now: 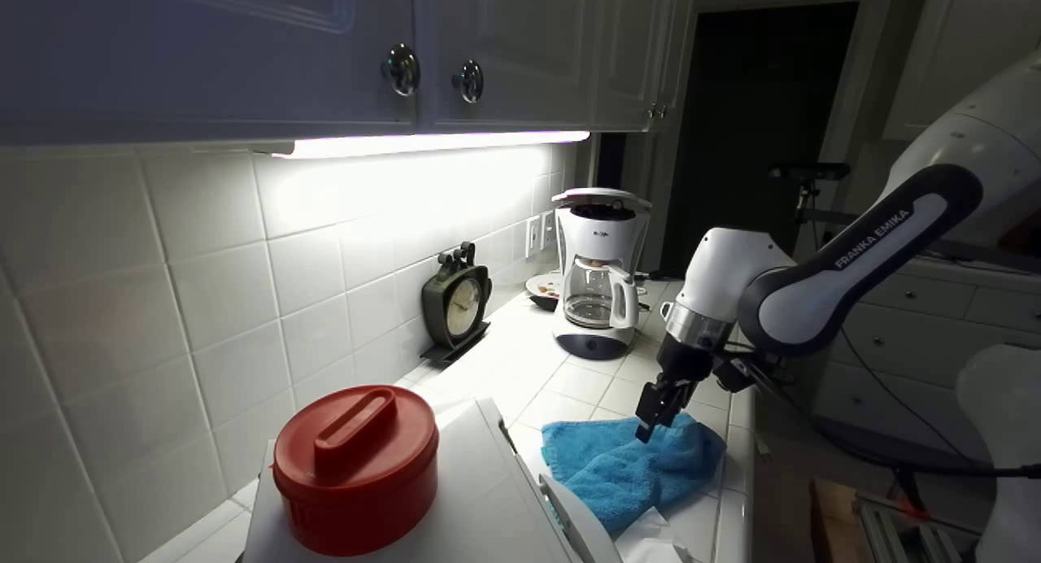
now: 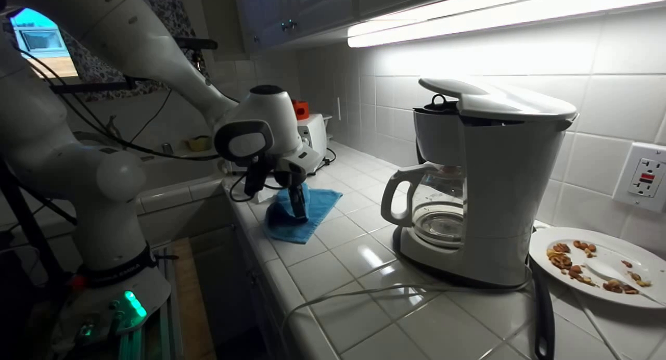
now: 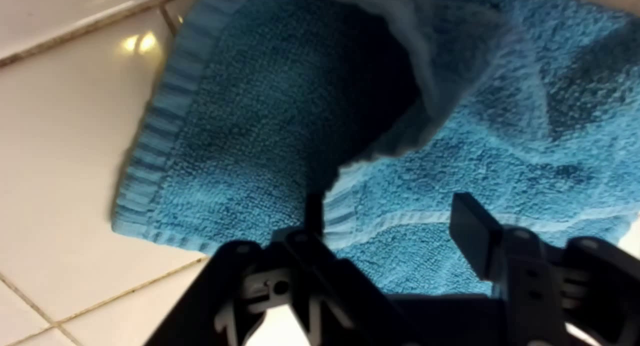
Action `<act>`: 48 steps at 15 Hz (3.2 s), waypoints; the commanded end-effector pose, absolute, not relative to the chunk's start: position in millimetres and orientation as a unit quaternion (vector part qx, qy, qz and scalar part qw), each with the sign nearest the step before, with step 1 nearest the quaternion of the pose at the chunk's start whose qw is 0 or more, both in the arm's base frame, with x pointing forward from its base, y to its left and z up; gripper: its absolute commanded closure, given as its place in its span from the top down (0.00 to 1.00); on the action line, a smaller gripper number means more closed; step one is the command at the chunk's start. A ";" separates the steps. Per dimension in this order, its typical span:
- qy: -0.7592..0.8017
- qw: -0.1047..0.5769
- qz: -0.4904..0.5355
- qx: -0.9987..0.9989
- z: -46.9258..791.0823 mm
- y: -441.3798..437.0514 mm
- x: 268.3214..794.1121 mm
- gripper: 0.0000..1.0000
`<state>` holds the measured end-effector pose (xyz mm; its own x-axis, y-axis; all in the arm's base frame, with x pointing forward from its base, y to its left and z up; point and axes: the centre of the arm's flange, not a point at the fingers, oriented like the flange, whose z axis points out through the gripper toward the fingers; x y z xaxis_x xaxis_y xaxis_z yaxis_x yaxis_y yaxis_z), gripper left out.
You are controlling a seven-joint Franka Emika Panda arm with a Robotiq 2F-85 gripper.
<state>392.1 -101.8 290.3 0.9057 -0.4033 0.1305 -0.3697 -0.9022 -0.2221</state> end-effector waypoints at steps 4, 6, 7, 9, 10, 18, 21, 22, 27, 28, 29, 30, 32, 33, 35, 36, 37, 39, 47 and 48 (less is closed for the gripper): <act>0.213 0.108 -0.098 -0.966 282.7 -96.9 383.7 0.16; 0.213 0.104 -0.102 -0.966 287.0 -98.7 382.4 0.05; 0.213 0.105 -0.105 -0.966 289.3 -99.8 382.0 0.04; 0.211 0.104 -0.109 -0.966 293.6 -100.2 381.1 0.01; 0.211 0.103 -0.111 -0.966 296.5 -100.0 381.0 0.03; 0.167 0.104 -0.159 -0.968 344.6 -71.6 383.2 0.04; 0.124 0.133 -0.173 -0.968 361.6 -52.9 387.5 0.04; 0.112 0.146 -0.174 -0.967 365.2 -47.7 388.3 0.04; 0.010 0.187 -0.124 -0.975 376.1 -22.0 383.9 0.04; -0.010 0.191 -0.105 -0.976 373.6 -17.1 382.1 0.05; -0.029 0.198 -0.088 -0.976 370.6 -13.3 379.2 0.04; -0.048 0.202 -0.068 -0.976 369.9 -10.3 375.7 0.04; -0.080 0.207 -0.032 -0.975 365.0 -7.4 369.2 0.04; -0.091 0.210 -0.020 -0.973 364.3 -8.5 366.5 0.04; -0.113 0.238 -0.005 -0.965 366.4 -7.3 361.9 0.04; -0.129 0.248 0.003 -0.960 364.7 -6.1 361.8 0.04; -0.143 0.257 0.012 -0.956 364.9 -4.1 361.1 0.04; -0.158 0.263 0.034 -0.951 358.0 -0.7 358.8 0.04; -0.167 0.230 0.085 -0.955 338.0 -4.9 358.2 0.32; -0.161 0.214 0.081 -0.960 338.3 -7.2 359.3 0.39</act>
<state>348.2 -1.7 338.2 0.9354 0.3482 -0.0611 0.2792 -0.8336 -0.4766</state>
